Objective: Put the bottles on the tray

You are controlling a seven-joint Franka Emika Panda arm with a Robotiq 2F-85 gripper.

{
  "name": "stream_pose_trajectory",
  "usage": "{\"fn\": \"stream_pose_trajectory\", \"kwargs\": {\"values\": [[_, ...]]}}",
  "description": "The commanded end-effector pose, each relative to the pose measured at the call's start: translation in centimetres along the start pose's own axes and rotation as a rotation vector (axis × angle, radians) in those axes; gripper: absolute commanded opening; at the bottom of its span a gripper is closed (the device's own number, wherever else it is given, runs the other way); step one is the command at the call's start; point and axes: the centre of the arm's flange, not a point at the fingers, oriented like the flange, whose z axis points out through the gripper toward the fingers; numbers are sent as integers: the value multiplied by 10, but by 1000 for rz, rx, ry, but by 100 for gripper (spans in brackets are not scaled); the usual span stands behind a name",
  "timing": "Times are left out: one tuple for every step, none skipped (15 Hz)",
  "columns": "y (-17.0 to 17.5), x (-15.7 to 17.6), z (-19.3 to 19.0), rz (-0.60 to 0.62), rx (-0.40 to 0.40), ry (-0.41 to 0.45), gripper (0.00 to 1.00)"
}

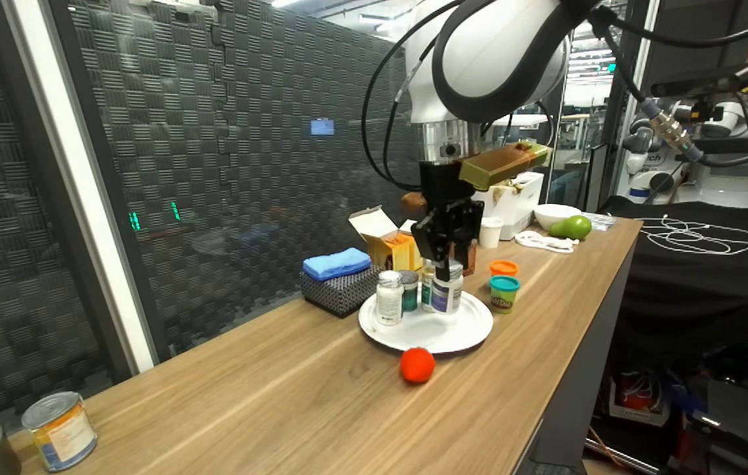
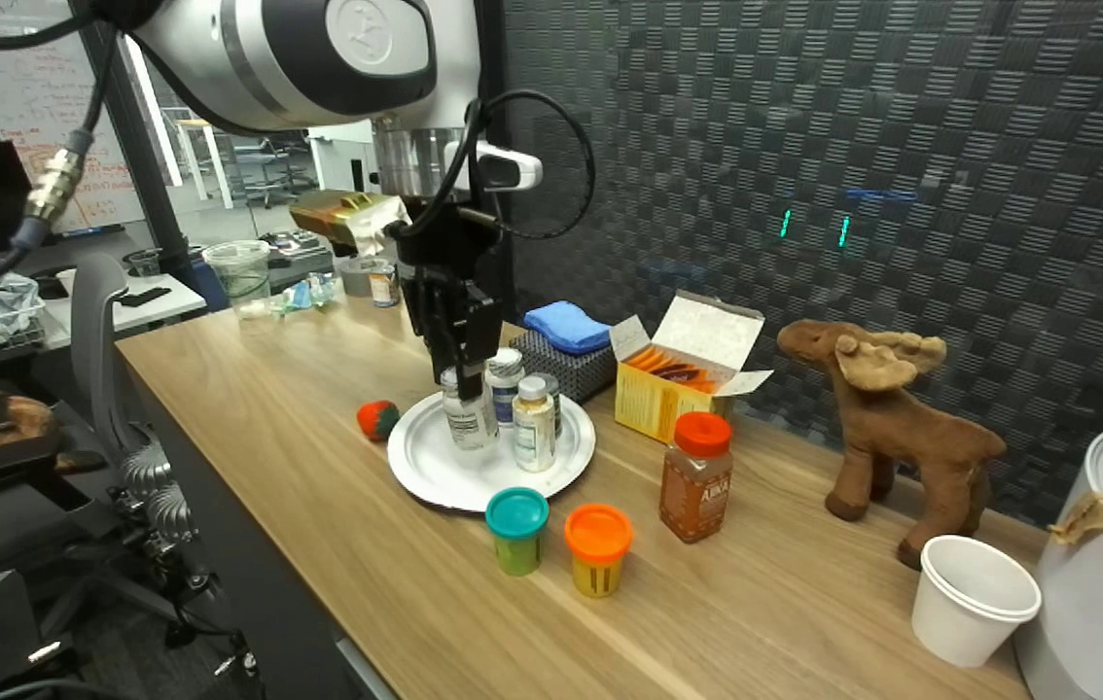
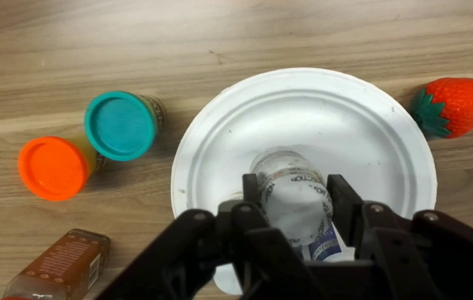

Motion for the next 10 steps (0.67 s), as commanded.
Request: {"fn": "stream_pose_trajectory", "kwargs": {"values": [[9,12,2,10,3,-5,20],[12,13,4,14,3,-10,20],[14,15,7,19,1,-12,20],[16,16,8,23,0,-15,20],[18,17,10,27,0,-18,20],[21,19,11,32,2,-20,20],[23,21,12,34,6,-21,20],[24,22,13,33,16,-24,20],[26,23,14,33,21,-25,20],[26,25,14,27,29,-29,20]]}}
